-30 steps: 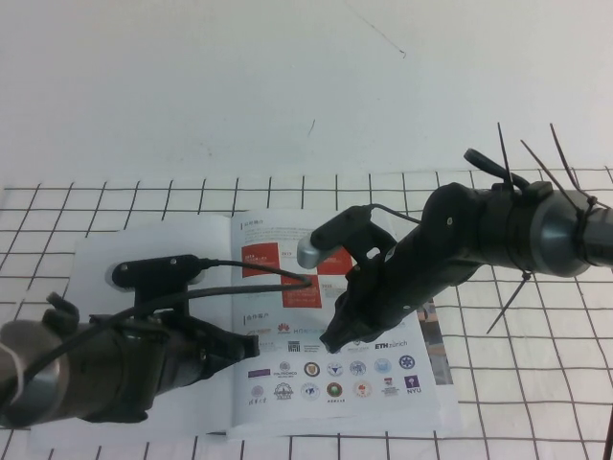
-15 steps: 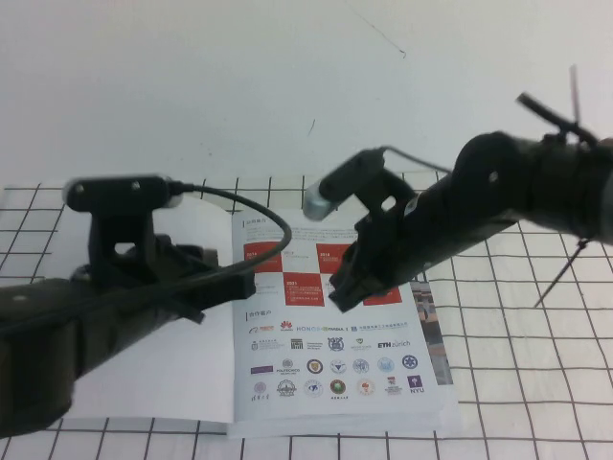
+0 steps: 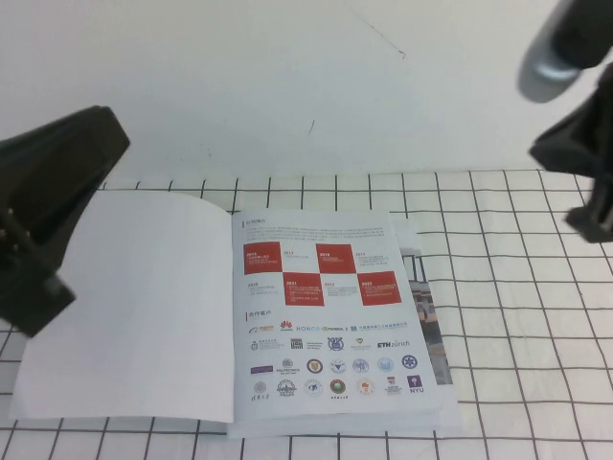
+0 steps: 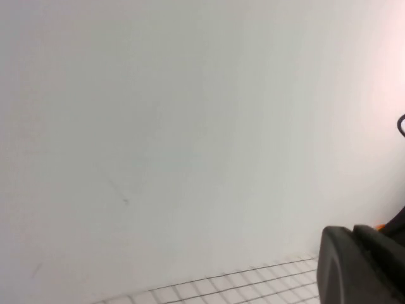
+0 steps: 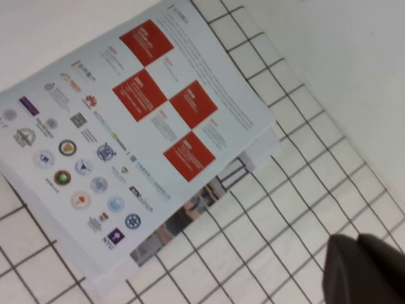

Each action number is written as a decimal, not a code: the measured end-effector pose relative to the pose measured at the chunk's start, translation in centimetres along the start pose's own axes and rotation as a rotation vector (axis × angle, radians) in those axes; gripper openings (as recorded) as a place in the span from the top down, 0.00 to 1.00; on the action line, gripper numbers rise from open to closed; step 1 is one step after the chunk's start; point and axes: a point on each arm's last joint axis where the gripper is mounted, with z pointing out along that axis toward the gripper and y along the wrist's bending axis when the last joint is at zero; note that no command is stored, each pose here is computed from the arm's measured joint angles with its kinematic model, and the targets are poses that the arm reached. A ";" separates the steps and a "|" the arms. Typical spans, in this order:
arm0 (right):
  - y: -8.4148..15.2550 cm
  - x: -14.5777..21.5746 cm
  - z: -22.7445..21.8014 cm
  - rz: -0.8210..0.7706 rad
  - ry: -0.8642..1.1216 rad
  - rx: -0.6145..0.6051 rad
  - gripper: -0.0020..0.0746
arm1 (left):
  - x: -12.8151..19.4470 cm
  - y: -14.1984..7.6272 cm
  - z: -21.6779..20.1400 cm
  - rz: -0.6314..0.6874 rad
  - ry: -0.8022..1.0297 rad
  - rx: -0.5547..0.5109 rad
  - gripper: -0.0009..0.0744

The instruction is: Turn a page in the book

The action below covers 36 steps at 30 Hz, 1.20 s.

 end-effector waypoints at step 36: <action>11.2 23.7 -5.9 0.346 -0.355 0.135 0.98 | 9.6 6.2 -7.0 0.370 0.432 -0.419 0.99</action>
